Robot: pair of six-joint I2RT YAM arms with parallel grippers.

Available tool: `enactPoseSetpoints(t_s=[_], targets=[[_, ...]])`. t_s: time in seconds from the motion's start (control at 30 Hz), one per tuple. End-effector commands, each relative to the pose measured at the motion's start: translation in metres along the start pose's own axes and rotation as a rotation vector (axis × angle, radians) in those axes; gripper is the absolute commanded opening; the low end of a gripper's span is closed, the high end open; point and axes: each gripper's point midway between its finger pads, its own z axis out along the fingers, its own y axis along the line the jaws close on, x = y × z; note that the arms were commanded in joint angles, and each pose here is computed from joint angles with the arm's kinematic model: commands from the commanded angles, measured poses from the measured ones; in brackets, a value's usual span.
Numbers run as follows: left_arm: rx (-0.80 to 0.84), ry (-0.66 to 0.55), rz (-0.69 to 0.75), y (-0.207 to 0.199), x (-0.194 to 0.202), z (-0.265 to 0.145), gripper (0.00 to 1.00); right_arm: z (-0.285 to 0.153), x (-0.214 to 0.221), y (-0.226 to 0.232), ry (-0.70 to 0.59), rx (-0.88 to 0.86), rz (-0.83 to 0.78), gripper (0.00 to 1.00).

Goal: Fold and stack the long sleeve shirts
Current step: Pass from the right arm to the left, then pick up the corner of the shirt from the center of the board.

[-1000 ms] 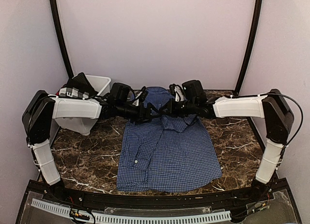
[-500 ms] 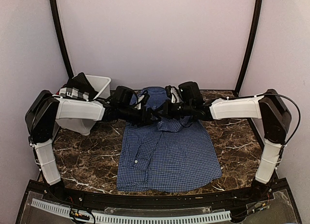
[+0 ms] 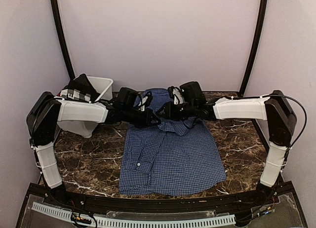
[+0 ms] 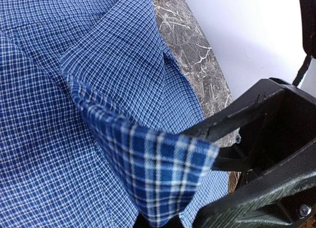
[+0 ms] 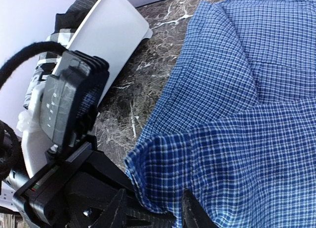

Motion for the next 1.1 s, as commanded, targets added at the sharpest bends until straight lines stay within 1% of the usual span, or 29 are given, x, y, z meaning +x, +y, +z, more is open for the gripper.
enactPoseSetpoints(t_s=[0.0, 0.03, 0.13, 0.23, 0.33, 0.37, 0.53, 0.7, 0.87, 1.07], targets=[[-0.021, -0.067, 0.056, -0.009, -0.027, -0.009, 0.00, -0.035, -0.025, -0.006, -0.071, 0.098, -0.054, 0.44], [-0.031, -0.074, 0.058, -0.009, -0.030, -0.011, 0.00, -0.043, -0.026, -0.014, -0.075, 0.124, -0.046, 0.47], [-0.032, -0.096, 0.078, -0.015, -0.043, -0.016, 0.00, -0.072, -0.023, -0.040, -0.093, 0.202, -0.018, 0.48], [-0.023, -0.116, 0.101, -0.023, -0.054, -0.020, 0.00, -0.102, -0.007, -0.064, -0.102, 0.296, 0.011, 0.49], [-0.012, -0.130, 0.115, -0.029, -0.063, -0.022, 0.00, -0.126, 0.019, -0.085, -0.076, 0.383, 0.046, 0.49], [-0.007, -0.141, 0.122, -0.032, -0.068, -0.023, 0.00, -0.133, 0.033, -0.097, -0.057, 0.426, 0.066, 0.49], [-0.008, -0.199, 0.156, -0.044, -0.088, -0.032, 0.00, -0.161, 0.091, -0.128, 0.013, 0.523, 0.154, 0.48], [-0.034, -0.276, 0.188, -0.052, -0.111, -0.048, 0.00, -0.184, 0.138, -0.147, 0.078, 0.588, 0.241, 0.47], [-0.075, -0.347, 0.197, -0.051, -0.130, -0.067, 0.00, -0.205, 0.182, -0.164, 0.146, 0.654, 0.321, 0.45], [-0.070, -0.362, 0.198, -0.052, -0.136, -0.075, 0.00, -0.222, 0.221, -0.170, 0.199, 0.657, 0.400, 0.39]])
